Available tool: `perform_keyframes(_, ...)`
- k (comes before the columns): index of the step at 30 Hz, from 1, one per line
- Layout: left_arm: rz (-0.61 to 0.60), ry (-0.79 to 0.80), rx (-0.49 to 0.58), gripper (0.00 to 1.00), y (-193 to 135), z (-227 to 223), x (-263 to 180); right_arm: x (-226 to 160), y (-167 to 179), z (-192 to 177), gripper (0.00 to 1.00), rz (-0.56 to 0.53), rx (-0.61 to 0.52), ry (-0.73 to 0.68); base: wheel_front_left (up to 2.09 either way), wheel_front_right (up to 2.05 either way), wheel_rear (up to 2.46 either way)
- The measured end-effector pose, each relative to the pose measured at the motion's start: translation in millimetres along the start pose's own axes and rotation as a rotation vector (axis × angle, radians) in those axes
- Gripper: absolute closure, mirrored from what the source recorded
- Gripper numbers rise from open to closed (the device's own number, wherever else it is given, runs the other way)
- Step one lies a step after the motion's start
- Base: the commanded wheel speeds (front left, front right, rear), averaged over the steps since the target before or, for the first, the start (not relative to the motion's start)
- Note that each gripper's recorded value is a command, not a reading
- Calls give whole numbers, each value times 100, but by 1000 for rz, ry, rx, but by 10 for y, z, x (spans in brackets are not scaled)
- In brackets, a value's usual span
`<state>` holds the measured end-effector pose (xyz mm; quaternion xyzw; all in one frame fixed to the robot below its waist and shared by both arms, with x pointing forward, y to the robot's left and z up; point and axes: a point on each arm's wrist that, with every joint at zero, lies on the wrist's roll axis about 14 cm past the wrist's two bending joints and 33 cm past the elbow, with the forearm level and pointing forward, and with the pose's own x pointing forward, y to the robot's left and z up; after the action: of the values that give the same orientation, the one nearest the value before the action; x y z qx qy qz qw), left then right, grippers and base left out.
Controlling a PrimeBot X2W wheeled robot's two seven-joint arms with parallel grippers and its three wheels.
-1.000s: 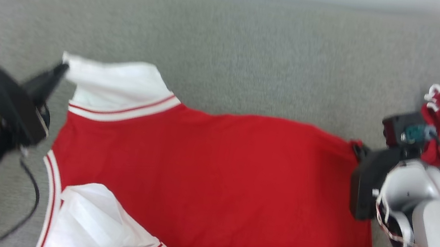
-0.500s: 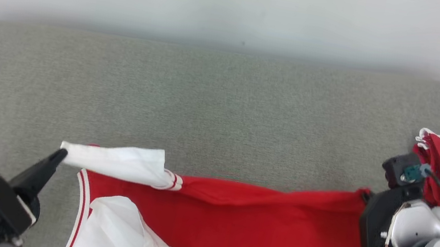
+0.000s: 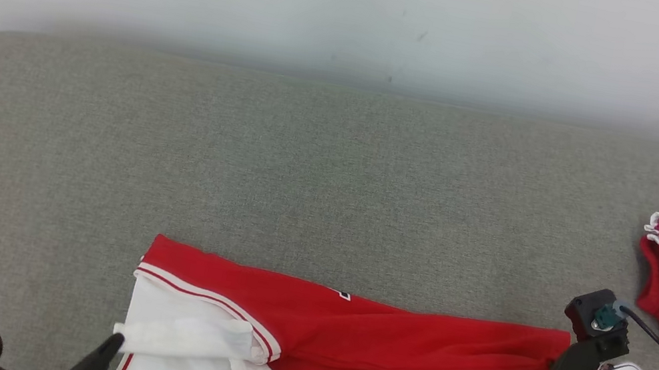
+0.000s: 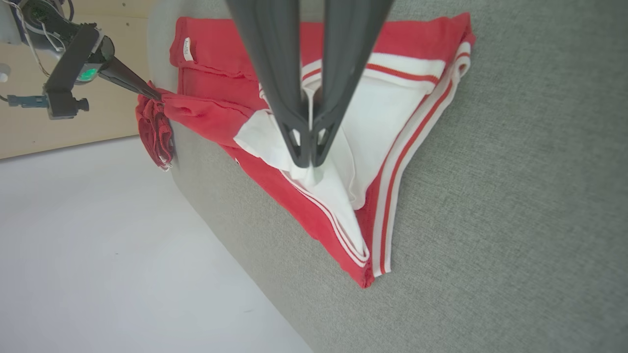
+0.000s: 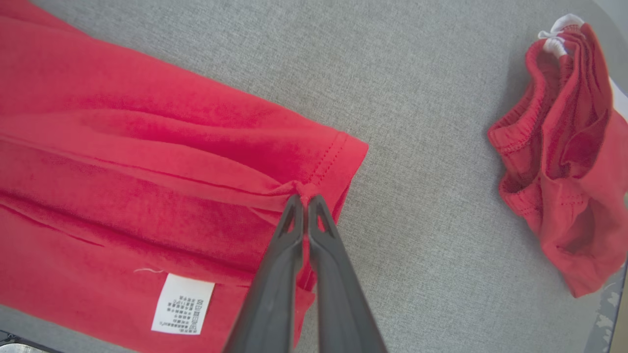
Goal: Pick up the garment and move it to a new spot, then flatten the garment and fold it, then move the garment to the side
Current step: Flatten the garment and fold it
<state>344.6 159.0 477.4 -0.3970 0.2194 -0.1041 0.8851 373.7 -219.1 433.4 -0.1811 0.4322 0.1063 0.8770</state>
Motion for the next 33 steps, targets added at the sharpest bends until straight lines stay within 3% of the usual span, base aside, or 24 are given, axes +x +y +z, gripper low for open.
perform_keyframes(5,53,22,-18,100,139,-170,-64,5,1,-46,100,-1,-4,12,0,0,0)
perform_keyframes(6,75,21,-7,100,190,-190,-82,10,-12,-76,91,-3,3,22,0,0,0)
perform_keyframes(7,91,23,2,100,233,-211,-99,17,-9,-125,72,-2,14,34,0,0,0)
perform_keyframes(8,100,23,2,100,254,-230,-108,25,9,-162,0,3,28,41,0,0,0)
perform_keyframes(9,109,20,8,100,270,-246,-115,26,30,-180,0,8,38,42,0,0,0)
perform_keyframes(10,119,24,19,80,296,-269,-126,24,35,-188,0,7,48,41,0,0,0)
perform_keyframes(11,132,20,28,24,332,-280,-137,20,45,-185,0,9,59,34,0,0,0)
perform_keyframes(12,145,16,54,0,362,-284,-151,9,60,-150,0,12,75,15,0,0,0)
perform_keyframes(22,145,-276,345,0,301,131,-294,-277,89,172,0,3,380,-309,0,0,0)
perform_keyframes(23,145,-389,413,0,246,299,-369,-352,130,198,0,5,473,-383,0,0,0)
perform_keyframes(33,140,-656,614,0,-114,734,-569,-475,-50,57,0,-50,677,-559,0,0,0)
